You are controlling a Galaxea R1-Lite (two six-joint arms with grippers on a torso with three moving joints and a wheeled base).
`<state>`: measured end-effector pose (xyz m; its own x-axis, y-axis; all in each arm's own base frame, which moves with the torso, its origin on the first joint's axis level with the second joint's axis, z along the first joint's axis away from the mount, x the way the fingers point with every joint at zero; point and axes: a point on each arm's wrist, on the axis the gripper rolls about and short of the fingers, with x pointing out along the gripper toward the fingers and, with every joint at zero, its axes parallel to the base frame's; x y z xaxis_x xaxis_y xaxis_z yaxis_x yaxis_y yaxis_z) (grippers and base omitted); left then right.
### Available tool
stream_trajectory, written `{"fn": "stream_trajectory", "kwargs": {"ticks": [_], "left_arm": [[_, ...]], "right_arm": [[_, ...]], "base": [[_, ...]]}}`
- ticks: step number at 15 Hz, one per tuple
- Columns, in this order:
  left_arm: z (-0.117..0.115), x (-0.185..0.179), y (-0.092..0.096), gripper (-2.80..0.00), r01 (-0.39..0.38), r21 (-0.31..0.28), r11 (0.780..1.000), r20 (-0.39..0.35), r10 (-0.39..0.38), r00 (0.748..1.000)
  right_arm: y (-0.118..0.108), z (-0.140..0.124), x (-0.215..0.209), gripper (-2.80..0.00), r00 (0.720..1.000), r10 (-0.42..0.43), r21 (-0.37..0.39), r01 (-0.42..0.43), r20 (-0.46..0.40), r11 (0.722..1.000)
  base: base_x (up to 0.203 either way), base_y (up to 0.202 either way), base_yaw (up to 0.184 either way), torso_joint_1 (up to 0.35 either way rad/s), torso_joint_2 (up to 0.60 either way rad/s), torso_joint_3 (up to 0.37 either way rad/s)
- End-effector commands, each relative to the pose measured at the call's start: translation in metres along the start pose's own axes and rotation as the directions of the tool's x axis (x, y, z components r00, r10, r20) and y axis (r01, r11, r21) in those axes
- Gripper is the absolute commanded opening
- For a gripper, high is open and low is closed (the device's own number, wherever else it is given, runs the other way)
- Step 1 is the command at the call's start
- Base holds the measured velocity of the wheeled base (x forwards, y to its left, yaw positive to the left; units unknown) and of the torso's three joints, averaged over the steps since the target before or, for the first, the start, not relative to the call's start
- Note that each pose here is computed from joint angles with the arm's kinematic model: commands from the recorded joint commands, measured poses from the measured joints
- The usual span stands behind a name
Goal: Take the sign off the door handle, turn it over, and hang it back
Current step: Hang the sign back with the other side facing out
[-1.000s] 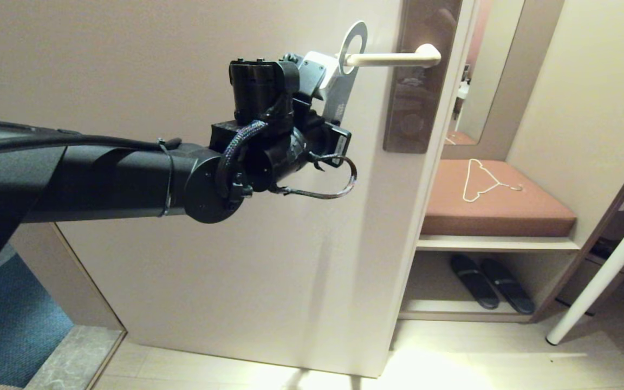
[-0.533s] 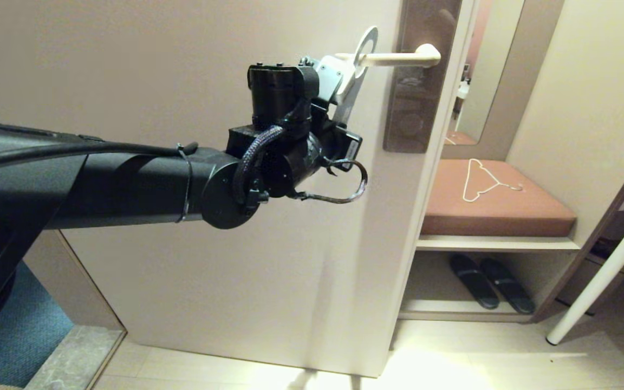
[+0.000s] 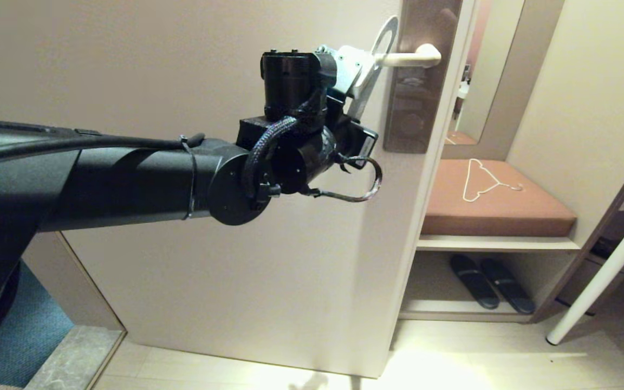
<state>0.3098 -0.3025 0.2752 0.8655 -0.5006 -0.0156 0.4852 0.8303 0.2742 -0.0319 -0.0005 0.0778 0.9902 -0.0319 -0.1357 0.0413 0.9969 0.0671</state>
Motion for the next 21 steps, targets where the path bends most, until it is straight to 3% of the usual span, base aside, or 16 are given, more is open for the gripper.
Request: {"fn": "stream_trajectory", "kwargs": {"ticks": [1,11,21], "left_arm": [[0.008,-0.002,-0.004,-2.8,0.008,-0.003,1.0,0.018,-0.008,1.0],[0.011,-0.009,-0.031,-2.8,0.077,-0.005,0.997,0.016,-0.077,0.997],[0.008,-0.008,-0.037,-2.8,0.091,-0.005,0.996,0.005,-0.091,0.996]], "right_arm": [[0.0,0.0,0.0,-2.8,1.0,-0.001,0.0,0.001,-0.004,1.0],[0.0,0.0,0.0,-2.8,1.0,0.0,0.001,0.0,-0.002,1.0],[0.0,0.0,0.0,-2.8,1.0,0.0,0.001,0.0,-0.002,1.0]], "base": [[0.0,0.0,0.0,0.0,0.0,0.0],[0.0,0.0,0.0,0.0,0.0,0.0],[0.0,0.0,0.0,0.0,0.0,0.0]]}}
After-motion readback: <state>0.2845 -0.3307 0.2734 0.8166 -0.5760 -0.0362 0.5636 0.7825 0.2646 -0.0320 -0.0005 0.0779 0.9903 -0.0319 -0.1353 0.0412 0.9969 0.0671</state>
